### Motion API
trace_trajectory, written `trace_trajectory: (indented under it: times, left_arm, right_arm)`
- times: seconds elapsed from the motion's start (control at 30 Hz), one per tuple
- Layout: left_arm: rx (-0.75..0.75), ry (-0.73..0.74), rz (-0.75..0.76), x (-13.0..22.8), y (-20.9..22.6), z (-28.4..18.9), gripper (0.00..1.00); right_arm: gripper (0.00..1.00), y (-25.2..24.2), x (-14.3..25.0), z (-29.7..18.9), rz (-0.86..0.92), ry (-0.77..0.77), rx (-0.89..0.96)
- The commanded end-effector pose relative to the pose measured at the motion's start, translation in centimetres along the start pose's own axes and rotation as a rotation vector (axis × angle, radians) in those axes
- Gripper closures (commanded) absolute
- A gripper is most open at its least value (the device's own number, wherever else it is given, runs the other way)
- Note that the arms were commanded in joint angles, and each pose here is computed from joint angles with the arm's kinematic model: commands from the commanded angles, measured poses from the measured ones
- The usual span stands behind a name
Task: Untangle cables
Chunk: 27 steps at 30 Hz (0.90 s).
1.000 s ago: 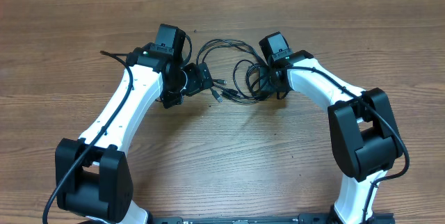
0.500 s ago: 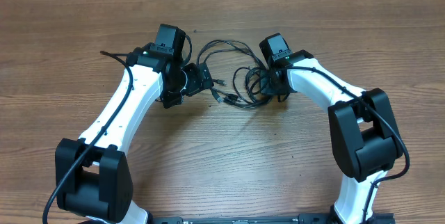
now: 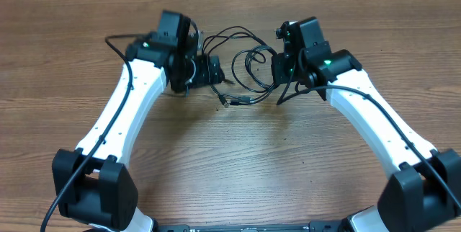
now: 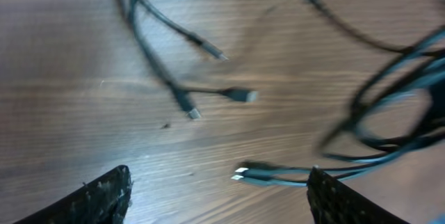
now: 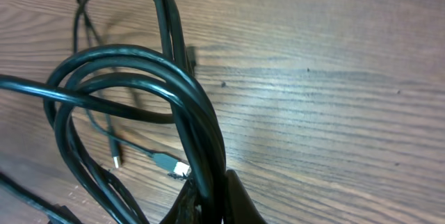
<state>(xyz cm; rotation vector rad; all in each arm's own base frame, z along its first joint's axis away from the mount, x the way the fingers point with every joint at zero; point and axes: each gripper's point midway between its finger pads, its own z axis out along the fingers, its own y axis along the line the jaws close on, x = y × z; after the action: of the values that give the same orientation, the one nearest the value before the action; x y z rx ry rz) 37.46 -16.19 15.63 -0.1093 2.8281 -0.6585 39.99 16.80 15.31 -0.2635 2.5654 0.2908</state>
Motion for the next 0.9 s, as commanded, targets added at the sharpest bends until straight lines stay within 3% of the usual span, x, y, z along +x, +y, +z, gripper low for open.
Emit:
trace_trajectory:
  times: [0.0, 0.3, 0.57, 0.6, 0.63, 0.7, 0.87]
  left_arm:
    - [0.085, -0.094, 0.121, -2.4, -3.2, -4.6, 0.18]
    - [0.099, -0.193, 0.126, -4.6, -4.4, -10.5, 0.16]
    - [0.079, -0.107, 0.083, -2.5, -3.8, -10.2, 0.17]
    - [0.076, -0.1, 0.08, -2.4, -3.7, -10.2, 0.16]
    - [0.068, -0.096, 0.081, -2.2, -3.6, -10.2, 0.07]
    - [0.067, -0.098, 0.109, -2.2, -3.7, -10.1, 0.0]
    - [0.065, -0.105, 0.229, -2.3, -3.8, -10.1, 0.0]
  right_arm:
    - [0.96, 0.8, -1.9, -2.2, -0.064, -0.069, -0.038]
    - [0.96, 1.8, -2.9, -3.7, -0.185, -0.128, -0.081]
    - [0.96, 3.3, -5.4, -5.6, -0.176, -0.245, -0.146]
    - [0.96, 3.3, -5.5, -5.8, -0.162, -0.255, -0.151]
    - [0.96, 4.0, -5.7, -6.3, -0.141, -0.265, -0.188]
    - [0.96, 5.0, -5.7, -6.8, -0.151, -0.266, -0.25]
    - [0.96, 7.2, -5.4, -7.7, -0.13, -0.255, -0.388]
